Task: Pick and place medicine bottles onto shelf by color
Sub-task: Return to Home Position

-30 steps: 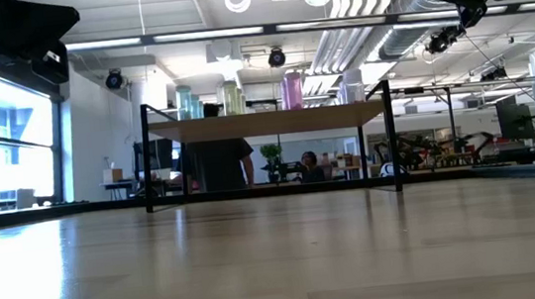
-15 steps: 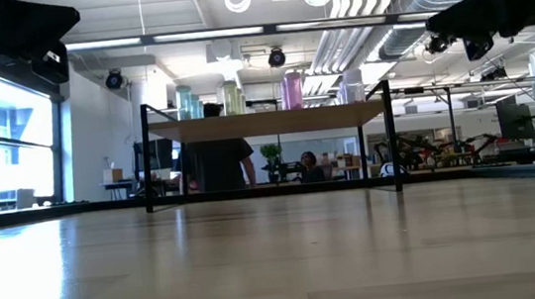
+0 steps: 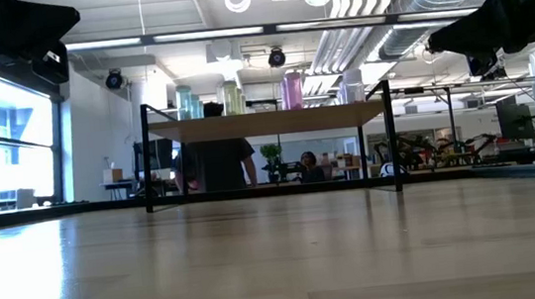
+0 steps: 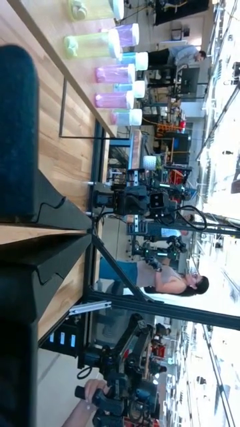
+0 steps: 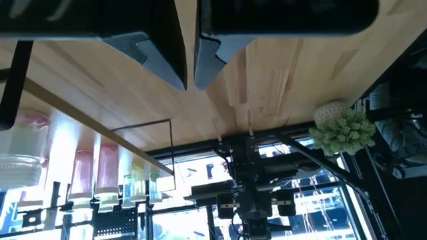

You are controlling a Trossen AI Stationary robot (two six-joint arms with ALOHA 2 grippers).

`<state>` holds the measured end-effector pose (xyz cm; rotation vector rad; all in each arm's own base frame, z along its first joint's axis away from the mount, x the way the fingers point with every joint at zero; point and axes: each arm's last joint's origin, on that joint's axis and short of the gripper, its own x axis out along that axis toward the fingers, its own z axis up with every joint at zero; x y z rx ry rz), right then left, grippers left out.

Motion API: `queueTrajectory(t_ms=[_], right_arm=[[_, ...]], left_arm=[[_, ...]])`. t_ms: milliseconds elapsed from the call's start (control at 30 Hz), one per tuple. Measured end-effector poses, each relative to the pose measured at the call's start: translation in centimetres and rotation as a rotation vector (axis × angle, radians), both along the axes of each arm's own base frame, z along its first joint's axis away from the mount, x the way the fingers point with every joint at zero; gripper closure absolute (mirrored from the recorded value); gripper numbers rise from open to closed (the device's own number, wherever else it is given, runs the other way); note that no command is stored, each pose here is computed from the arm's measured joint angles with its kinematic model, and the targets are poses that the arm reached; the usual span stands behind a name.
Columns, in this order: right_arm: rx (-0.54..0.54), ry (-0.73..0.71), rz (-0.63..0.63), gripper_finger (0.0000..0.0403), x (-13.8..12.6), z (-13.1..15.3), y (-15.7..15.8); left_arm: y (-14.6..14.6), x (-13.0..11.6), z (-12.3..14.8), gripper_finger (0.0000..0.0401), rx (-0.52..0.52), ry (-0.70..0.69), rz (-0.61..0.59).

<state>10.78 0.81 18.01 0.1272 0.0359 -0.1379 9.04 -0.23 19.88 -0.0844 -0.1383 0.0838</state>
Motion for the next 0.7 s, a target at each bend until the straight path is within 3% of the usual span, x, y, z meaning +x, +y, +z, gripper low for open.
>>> queueTrajectory(t_ms=[700], right_arm=[[-0.007,0.002,0.001,0.0382,0.0,-0.01,0.0]], left_arm=[[0.0,0.0,0.0,0.0389,0.0,0.0,0.0]])
